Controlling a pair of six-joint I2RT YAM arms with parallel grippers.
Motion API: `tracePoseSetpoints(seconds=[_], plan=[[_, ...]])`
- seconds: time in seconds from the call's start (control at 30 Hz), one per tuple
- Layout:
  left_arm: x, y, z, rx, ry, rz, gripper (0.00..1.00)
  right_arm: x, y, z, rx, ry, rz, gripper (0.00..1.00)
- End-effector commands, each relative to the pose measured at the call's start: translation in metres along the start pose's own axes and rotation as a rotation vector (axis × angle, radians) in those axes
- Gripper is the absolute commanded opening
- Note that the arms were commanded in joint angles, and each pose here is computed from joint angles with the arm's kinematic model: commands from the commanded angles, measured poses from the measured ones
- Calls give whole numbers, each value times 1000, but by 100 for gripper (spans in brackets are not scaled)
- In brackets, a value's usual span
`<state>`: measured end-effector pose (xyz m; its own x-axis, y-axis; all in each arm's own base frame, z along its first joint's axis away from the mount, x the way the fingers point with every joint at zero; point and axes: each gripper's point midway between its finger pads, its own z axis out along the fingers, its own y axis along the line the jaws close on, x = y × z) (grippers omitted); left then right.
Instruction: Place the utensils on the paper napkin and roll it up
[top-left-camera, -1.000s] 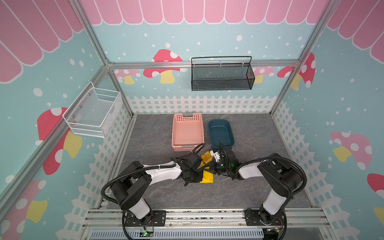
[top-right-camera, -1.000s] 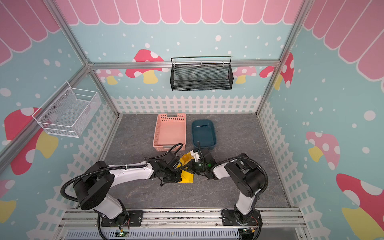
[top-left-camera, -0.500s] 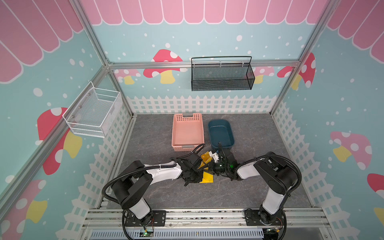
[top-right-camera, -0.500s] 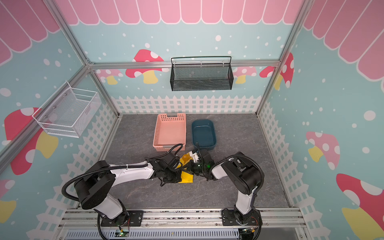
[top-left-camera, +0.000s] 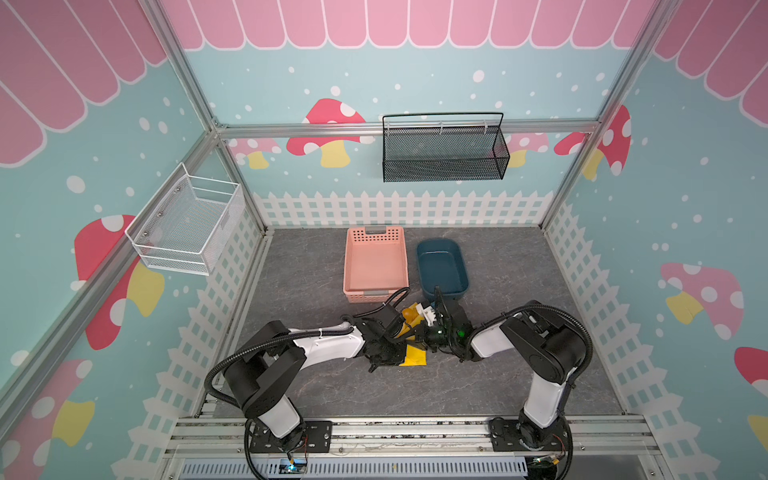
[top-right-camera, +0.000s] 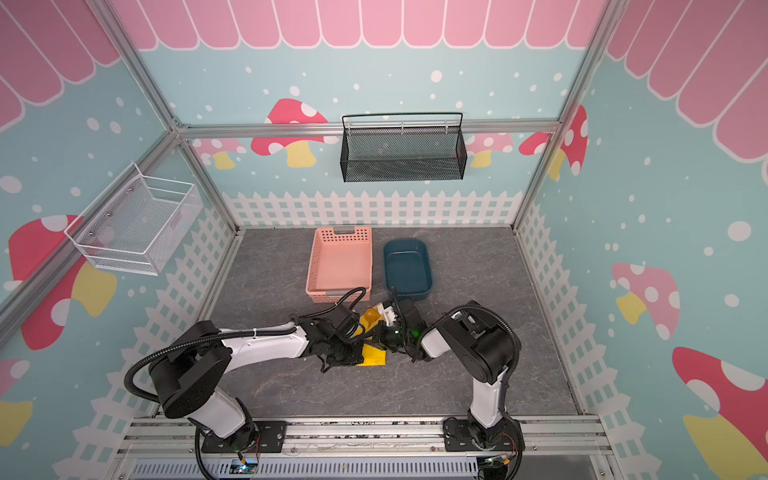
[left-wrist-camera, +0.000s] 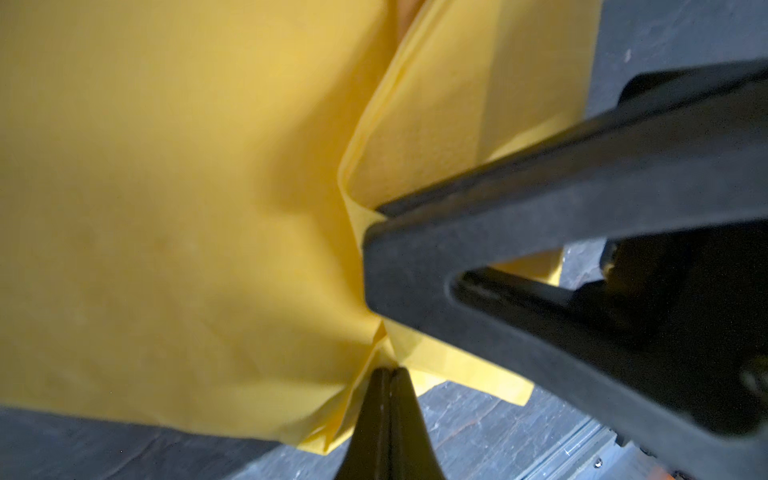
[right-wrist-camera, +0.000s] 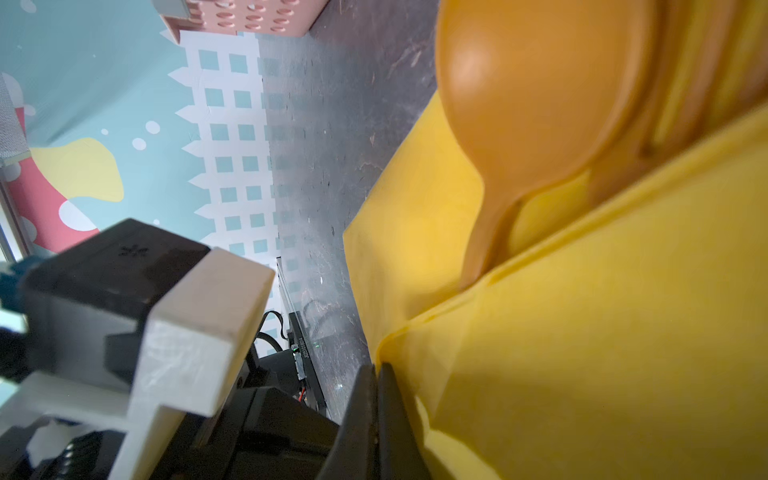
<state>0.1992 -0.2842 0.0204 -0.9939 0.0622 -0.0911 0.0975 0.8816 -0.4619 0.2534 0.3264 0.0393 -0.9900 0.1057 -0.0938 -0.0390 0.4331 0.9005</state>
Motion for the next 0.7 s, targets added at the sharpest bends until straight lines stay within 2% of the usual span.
tracePoseSetpoints(seconds=[0.0, 0.37, 0.47, 0.67], plan=[[1, 5, 5, -13, 7, -13, 0, -1, 8, 6, -36, 9, -6, 3], [1, 4, 3, -12, 5, -10, 0, 1, 1, 7, -22, 12, 2, 4], [0, 4, 2, -13, -2, -10, 0, 4, -2, 7, -15, 16, 6, 7], [-6, 2, -9, -20, -39, -7, 0, 6, -6, 6, -4, 17, 11, 23]])
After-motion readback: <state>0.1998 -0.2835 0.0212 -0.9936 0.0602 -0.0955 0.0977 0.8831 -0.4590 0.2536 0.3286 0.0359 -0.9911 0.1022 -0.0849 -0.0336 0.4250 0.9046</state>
